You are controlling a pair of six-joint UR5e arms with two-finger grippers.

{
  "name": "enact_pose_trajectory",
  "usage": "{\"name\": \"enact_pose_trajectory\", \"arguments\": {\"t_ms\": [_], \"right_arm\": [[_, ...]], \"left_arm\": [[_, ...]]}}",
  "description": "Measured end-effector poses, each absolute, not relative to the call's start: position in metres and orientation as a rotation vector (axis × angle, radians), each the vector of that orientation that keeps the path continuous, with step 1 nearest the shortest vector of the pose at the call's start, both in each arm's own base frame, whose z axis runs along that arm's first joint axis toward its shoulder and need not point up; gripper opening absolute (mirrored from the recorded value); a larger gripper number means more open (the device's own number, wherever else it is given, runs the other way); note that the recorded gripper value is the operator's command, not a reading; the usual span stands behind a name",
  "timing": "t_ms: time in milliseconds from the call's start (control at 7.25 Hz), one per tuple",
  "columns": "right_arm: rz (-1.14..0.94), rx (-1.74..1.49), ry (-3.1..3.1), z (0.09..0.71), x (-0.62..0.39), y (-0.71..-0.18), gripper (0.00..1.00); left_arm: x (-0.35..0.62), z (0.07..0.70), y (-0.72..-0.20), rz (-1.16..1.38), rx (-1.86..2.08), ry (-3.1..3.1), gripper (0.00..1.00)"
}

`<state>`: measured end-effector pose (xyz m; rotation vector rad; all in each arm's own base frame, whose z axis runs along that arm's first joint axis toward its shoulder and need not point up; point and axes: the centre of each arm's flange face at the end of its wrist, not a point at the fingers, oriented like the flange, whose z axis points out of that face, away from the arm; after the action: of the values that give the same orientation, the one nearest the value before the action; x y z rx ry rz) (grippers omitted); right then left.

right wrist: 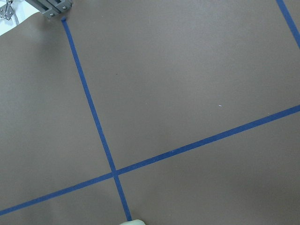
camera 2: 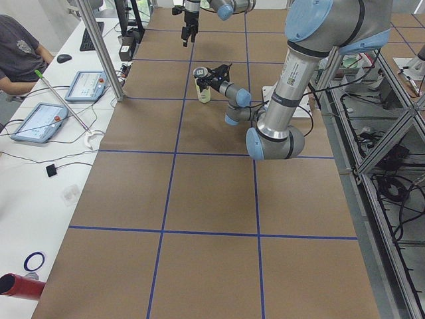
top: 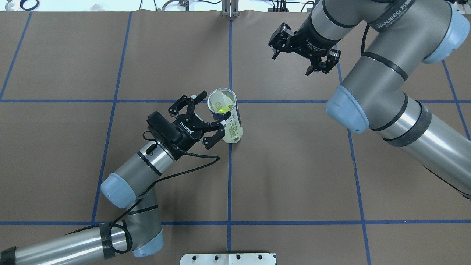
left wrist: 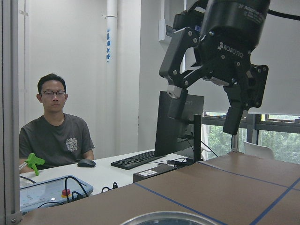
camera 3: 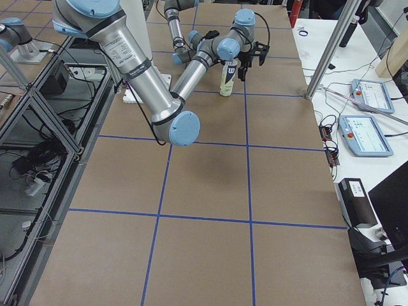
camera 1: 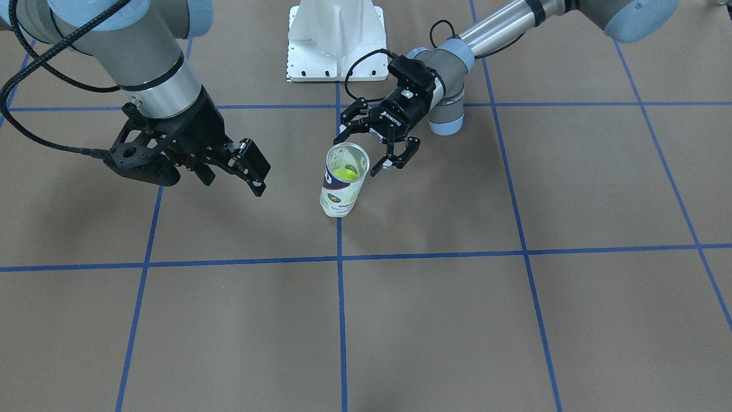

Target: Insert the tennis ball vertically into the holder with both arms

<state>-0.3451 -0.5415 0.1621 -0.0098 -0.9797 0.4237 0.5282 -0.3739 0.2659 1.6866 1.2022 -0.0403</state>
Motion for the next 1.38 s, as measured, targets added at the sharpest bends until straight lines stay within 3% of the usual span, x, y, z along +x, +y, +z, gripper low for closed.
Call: {"name": "enact_pose_trajectory", "arguments": {"t_ms": [690,966,1379], "right_arm": [[0.438,-0.007,-0.976,0.169,-0.334,-0.545,0.99],[0.412,0.023,-0.941,0.197,-0.311,-0.558,0.99],[0.308,0.101,-0.837,0.27,-0.255,-0.589,0.99]], "left_arm": [[0.507,0.279,-0.363,-0.05,1.676,1.198,0.91],[0.46,0.317,-0.375,-0.082,1.677,1.131,0.91],[0.356,0.406,-0.432,-0.187,1.616,0.951,0.94]]}}
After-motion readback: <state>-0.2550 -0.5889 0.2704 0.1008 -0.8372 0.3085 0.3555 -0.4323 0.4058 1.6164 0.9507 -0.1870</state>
